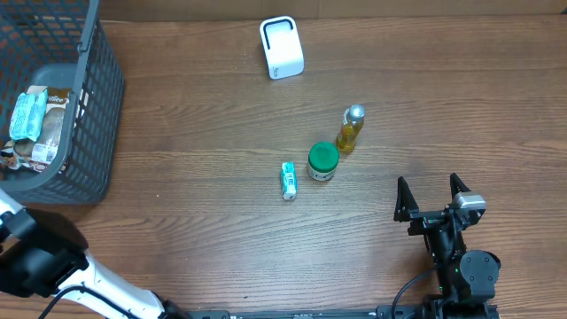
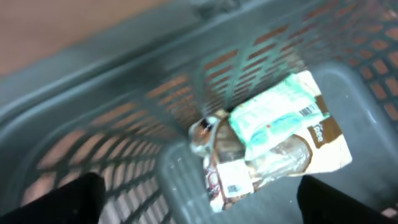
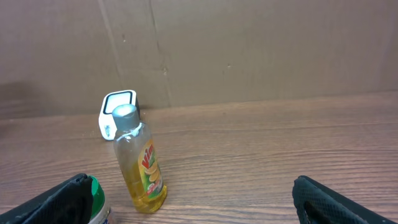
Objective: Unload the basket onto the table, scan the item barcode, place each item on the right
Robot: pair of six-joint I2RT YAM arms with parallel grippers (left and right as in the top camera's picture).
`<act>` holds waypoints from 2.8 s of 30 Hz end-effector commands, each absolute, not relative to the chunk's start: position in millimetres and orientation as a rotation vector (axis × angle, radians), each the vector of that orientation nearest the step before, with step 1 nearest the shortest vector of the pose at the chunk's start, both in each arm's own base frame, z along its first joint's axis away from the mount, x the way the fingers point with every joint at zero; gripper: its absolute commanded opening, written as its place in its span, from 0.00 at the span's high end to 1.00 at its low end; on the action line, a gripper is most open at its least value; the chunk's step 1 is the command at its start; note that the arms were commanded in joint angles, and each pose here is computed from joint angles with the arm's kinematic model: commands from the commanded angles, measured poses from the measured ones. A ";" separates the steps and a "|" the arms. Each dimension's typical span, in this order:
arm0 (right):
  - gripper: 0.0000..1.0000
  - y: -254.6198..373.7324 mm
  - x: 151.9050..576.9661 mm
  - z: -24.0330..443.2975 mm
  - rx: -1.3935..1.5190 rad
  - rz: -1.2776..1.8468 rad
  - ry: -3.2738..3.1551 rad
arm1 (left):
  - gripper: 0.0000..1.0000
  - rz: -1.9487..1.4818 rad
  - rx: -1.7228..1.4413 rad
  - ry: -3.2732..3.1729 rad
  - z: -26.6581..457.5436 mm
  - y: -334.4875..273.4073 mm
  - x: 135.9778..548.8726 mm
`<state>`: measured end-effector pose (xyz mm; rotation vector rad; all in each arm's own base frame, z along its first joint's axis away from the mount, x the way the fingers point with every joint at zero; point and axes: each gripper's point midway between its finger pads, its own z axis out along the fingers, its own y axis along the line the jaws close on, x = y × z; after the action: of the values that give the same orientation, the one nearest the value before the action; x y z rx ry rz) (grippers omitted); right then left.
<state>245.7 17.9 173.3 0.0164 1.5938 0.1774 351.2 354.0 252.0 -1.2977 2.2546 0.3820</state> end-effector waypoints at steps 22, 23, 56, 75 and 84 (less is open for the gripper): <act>0.00 20.1 245.4 171.4 0.007 0.185 1.590 | 0.00 0.338 -0.284 2.774 86.9 308.8 443.0; 0.00 20.1 245.4 171.4 0.007 0.185 1.590 | 0.00 0.330 -0.235 2.799 75.7 305.3 445.2; 0.00 20.1 245.4 171.4 0.007 0.185 1.590 | 0.42 0.651 -0.220 2.857 25.1 332.9 430.1; 0.00 20.1 245.4 171.4 0.007 0.185 1.590 | 0.96 0.658 -0.481 2.465 198.7 310.0 469.4; 0.00 20.1 245.4 171.4 0.007 0.185 1.590 | 0.96 0.562 -0.536 2.104 364.4 245.1 442.7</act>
<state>245.7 17.9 173.3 0.0158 1.5937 0.1768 461.4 265.5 275.3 -0.4785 2.3248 0.5966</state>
